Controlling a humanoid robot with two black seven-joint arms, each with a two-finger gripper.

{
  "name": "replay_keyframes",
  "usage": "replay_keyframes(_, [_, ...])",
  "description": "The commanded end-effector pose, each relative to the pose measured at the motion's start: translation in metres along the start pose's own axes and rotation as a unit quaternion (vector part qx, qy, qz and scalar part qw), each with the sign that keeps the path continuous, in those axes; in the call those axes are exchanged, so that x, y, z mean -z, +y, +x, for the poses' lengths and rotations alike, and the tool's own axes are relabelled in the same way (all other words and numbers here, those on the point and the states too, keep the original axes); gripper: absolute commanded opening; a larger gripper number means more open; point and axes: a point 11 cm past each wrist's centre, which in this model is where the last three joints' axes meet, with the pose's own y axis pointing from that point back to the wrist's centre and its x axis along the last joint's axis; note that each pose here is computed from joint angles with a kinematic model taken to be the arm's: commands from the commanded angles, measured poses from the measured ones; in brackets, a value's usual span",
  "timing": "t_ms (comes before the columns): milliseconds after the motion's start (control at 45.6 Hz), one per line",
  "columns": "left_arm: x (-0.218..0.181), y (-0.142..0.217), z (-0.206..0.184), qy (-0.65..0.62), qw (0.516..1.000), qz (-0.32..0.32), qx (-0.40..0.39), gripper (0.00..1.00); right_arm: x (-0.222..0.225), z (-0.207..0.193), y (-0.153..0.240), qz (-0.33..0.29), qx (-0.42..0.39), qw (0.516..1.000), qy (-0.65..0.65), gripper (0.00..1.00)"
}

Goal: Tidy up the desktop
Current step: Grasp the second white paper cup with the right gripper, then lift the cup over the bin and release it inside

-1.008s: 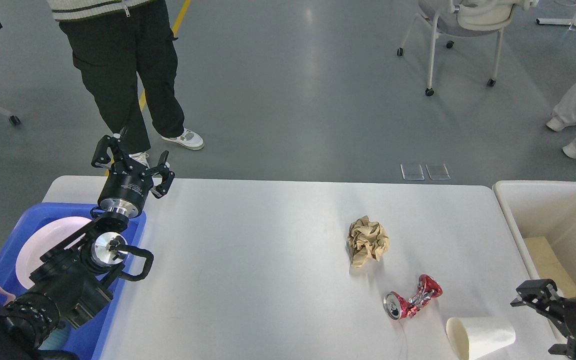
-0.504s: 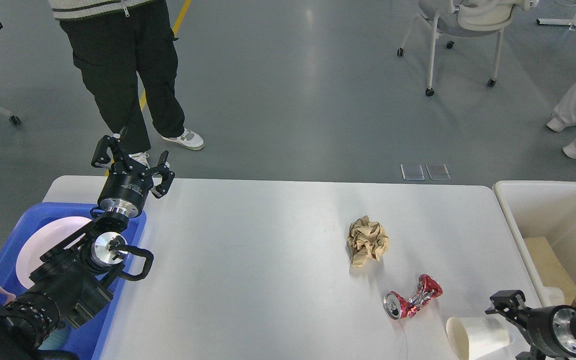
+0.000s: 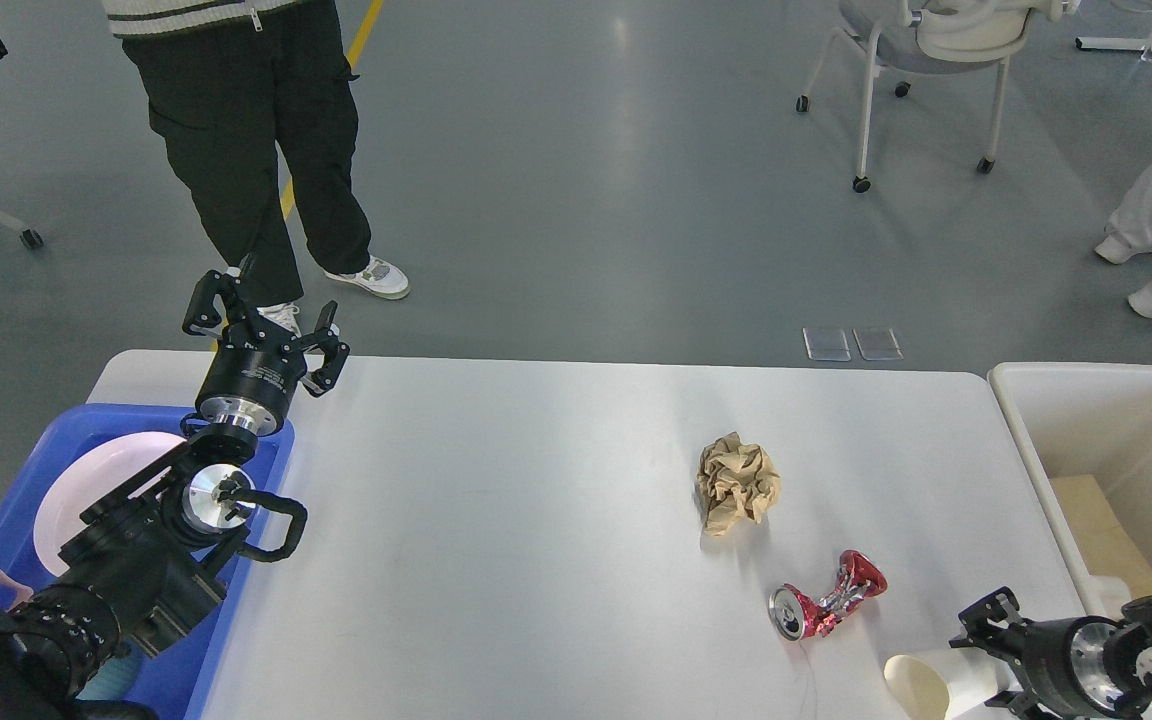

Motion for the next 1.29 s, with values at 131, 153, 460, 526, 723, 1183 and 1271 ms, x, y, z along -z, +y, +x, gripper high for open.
replay_keyframes(131, [0.0, 0.0, 0.0, 0.0, 1.0, 0.0, 0.0, 0.98, 0.0, 0.019, 0.02, 0.011, -0.033, 0.999, -0.016, 0.0])
replay_keyframes(153, [0.0, 0.0, 0.0, 0.0, 1.0, 0.0, 0.0, 0.98, 0.001, 0.021, 0.023, 0.013, -0.033, 0.999, -0.016, 0.0])
replay_keyframes(460, [0.0, 0.0, 0.0, 0.0, 1.0, 0.0, -0.001, 0.98, 0.14, 0.066, 0.154, 0.11, -0.002, 0.978, 0.18, 0.0])
replay_keyframes(526, [0.0, 0.0, 0.0, 0.0, 1.0, 0.0, -0.001, 0.98, 0.174, 0.052, 0.188, 0.132, 0.025, 0.961, 0.241, 0.0])
replay_keyframes(723, [0.0, 0.0, 0.0, 0.0, 1.0, 0.0, 0.0, 0.98, 0.229, -0.006, 0.229, 0.141, 0.057, 0.917, 0.369, 0.0])
replay_keyframes(1183, [0.0, 0.0, 0.0, 0.0, 1.0, 0.0, 0.0, 0.98, 0.236, -0.034, 0.227, 0.067, 0.046, 0.89, 0.45, 0.0])
replay_keyframes(1271, [0.0, 0.0, 0.0, 0.0, 1.0, 0.0, 0.0, 0.98, 0.22, 0.026, 0.196, 0.033, 0.01, 0.923, 0.382, 0.0])
